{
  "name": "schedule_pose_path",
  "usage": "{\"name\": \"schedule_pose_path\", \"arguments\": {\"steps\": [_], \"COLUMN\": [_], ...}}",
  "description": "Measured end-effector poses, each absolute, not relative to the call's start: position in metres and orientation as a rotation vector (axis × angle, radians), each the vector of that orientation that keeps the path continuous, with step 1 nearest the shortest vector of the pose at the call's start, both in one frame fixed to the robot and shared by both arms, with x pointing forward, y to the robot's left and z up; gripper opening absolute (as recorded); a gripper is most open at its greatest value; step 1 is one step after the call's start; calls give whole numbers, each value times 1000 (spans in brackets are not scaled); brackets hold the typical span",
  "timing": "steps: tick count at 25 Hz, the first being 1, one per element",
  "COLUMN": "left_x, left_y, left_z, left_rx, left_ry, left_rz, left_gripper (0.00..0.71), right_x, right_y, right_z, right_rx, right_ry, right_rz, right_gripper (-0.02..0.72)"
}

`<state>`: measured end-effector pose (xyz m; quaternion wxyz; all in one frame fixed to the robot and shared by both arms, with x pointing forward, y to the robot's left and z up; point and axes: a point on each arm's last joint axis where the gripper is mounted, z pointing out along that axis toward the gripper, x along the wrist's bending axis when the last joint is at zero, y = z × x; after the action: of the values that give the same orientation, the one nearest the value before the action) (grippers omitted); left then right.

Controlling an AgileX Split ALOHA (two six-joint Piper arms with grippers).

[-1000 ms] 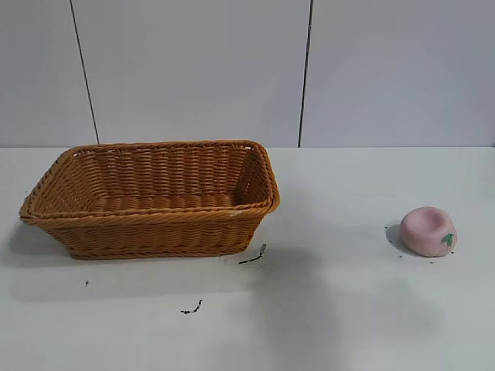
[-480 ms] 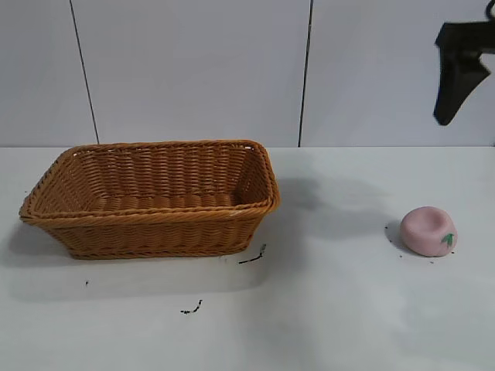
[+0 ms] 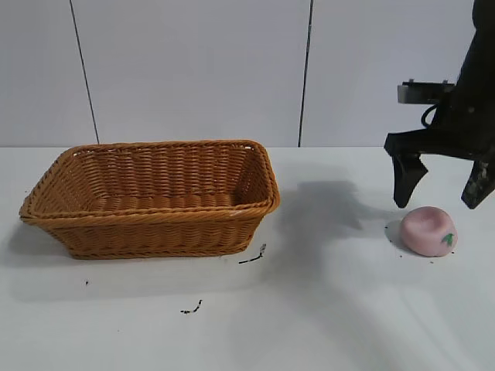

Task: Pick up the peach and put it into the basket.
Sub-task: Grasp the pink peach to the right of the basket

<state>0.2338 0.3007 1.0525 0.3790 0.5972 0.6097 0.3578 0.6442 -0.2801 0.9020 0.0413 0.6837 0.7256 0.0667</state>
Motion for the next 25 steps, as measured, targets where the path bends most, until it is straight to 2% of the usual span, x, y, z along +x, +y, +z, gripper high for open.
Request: {"name": "schedule_pose_path", "arguments": {"steps": [6, 8, 10, 14, 15, 16, 20, 25], "left_x": [234, 234, 234, 234, 234, 234, 234, 234], "left_y": [301, 301, 301, 301, 301, 301, 301, 301], "left_z": [1052, 1052, 1052, 1052, 1052, 1052, 1052, 1052], "left_rx": [1526, 1526, 1526, 1526, 1526, 1526, 1526, 1526], "left_ry": [1558, 1558, 1558, 1558, 1558, 1558, 1558, 1558], "left_rz": [914, 914, 914, 914, 914, 914, 914, 914], "left_gripper": [693, 693, 693, 693, 693, 693, 693, 693], "right_x": [645, 645, 645, 645, 645, 646, 648, 657], "right_y": [-280, -280, -280, -280, -280, -280, -281, -280], "right_z": [888, 888, 888, 889, 892, 894, 915, 993], "right_rx": [2109, 2108, 2108, 2101, 2091, 2079, 2049, 1988], "right_ry": [2237, 2236, 2236, 2244, 2244, 2248, 2256, 2213], "right_rz": [174, 175, 175, 170, 176, 182, 190, 282], "right_gripper": [633, 610, 503, 64, 8, -15, -15, -15]}}
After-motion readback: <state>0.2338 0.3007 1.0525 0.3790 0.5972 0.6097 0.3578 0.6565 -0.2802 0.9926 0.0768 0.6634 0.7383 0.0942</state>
